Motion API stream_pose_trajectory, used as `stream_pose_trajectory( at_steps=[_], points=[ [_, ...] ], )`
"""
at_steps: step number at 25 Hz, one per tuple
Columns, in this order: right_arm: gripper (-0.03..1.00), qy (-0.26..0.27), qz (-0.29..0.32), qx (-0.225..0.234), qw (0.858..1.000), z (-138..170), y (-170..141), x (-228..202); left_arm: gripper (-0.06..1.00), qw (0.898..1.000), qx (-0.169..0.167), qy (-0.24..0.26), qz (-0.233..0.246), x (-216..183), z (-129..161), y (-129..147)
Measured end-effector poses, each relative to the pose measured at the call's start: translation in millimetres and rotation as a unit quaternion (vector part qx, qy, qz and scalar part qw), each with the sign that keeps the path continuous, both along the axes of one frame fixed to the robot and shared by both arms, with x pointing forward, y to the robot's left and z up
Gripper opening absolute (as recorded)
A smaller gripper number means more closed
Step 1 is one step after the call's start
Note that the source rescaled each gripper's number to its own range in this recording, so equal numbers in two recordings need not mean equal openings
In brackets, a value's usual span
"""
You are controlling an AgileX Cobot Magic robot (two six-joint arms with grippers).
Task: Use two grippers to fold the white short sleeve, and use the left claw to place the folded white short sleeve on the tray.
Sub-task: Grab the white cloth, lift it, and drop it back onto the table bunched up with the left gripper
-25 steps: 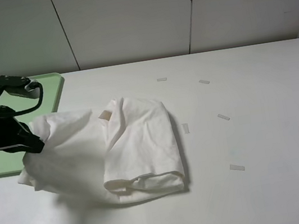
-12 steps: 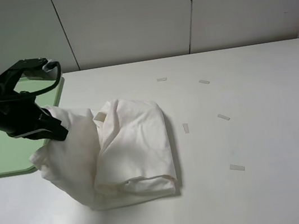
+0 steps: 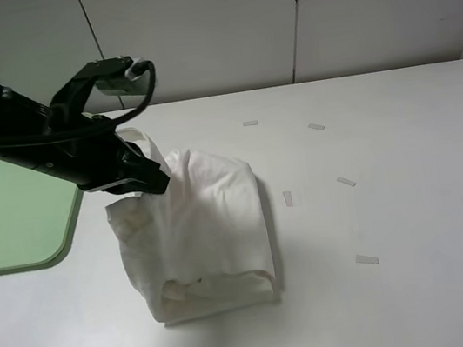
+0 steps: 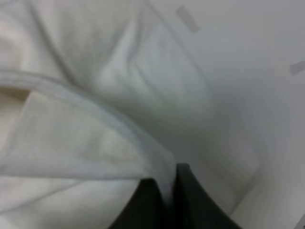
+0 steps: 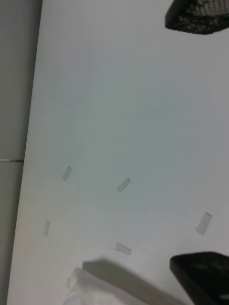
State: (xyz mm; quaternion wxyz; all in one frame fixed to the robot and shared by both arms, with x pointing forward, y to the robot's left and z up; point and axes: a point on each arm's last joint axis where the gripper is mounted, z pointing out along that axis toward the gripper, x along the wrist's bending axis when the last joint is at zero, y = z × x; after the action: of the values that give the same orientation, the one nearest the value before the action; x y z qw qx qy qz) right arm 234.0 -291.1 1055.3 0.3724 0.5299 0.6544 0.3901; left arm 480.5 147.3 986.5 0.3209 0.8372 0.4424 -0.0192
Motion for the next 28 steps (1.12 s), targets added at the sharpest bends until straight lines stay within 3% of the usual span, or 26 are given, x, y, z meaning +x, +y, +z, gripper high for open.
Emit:
stream_pose_trajectory(
  at_steps=[14,21,24,26,27,28],
  points=[
    [1.0,0.0,0.0,0.0,1.0,0.0,0.0,0.0,0.0,0.998,-0.047,0.012,-0.033,1.5,-44.4,-73.5],
    [1.0,0.0,0.0,0.0,1.0,0.0,0.0,0.0,0.01,0.998,-0.042,0.018,-0.039,4.1,-66.7,-94.0],
    [1.0,0.0,0.0,0.0,1.0,0.0,0.0,0.0,0.1,0.999,-0.034,0.021,-0.032,5.7,-74.0,-94.1],
    [1.0,0.0,0.0,0.0,1.0,0.0,0.0,0.0,0.31,0.999,-0.032,0.017,-0.04,5.9,-74.5,-94.6],
    [1.0,0.0,0.0,0.0,1.0,0.0,0.0,0.0,0.31,0.999,-0.032,0.017,-0.04,5.9,-74.5,-94.6],
    [1.0,0.0,0.0,0.0,1.0,0.0,0.0,0.0,0.45,0.998,-0.033,0.012,-0.051,5.9,-73.7,-95.5]
  ],
)
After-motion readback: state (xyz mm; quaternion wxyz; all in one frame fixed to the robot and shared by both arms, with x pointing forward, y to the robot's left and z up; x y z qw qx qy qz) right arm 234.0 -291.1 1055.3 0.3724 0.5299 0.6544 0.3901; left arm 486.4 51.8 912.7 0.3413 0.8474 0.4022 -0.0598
